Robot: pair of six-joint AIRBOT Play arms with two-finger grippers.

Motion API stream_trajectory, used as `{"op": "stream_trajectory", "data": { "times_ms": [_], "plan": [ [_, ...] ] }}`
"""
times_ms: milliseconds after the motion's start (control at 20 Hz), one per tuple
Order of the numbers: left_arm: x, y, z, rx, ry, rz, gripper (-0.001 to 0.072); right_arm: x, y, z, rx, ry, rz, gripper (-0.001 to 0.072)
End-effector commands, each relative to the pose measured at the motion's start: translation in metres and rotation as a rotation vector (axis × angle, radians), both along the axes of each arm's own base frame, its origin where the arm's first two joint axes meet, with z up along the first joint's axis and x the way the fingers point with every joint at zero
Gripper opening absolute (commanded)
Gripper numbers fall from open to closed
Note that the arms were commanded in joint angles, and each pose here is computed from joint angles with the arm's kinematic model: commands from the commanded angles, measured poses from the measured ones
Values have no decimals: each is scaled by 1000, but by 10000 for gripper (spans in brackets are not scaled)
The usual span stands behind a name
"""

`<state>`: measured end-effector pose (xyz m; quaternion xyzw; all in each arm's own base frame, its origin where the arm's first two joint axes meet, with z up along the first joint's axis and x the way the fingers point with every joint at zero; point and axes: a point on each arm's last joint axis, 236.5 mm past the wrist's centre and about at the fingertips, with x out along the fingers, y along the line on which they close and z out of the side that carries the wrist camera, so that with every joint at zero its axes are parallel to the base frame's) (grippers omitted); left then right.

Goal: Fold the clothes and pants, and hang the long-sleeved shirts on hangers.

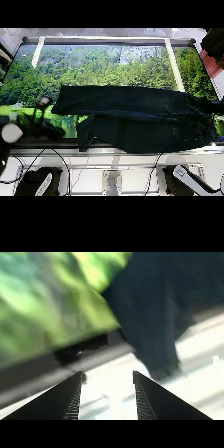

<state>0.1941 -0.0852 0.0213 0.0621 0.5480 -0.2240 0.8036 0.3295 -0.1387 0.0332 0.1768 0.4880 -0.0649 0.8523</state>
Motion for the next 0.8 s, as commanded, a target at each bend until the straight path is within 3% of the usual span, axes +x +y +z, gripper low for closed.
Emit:
{"op": "stream_trajectory", "data": {
  "times_ms": [0, 100, 150, 350, 500, 750],
  "plan": [
    [-57, -34, -27, -55, 81, -95, 377, -6, 17, 4, 44, -19, 10, 130],
    [-81, -52, -35, -51, 130, -184, 377, -11, 25, 6, 65, -8, 25, 368],
    [-90, -56, -41, -29, 152, -216, 377, -13, 28, 7, 73, -4, 30, 454],
    [-87, -75, -66, 80, 151, -203, 444, -16, 38, 8, 110, 5, 42, 454],
    [-83, -90, -96, 161, 164, -204, 445, -17, 40, 8, 119, 9, 47, 454],
    [-56, -72, -132, 329, 136, -74, 444, -18, 41, 8, 123, 12, 49, 454]
  ]
}}
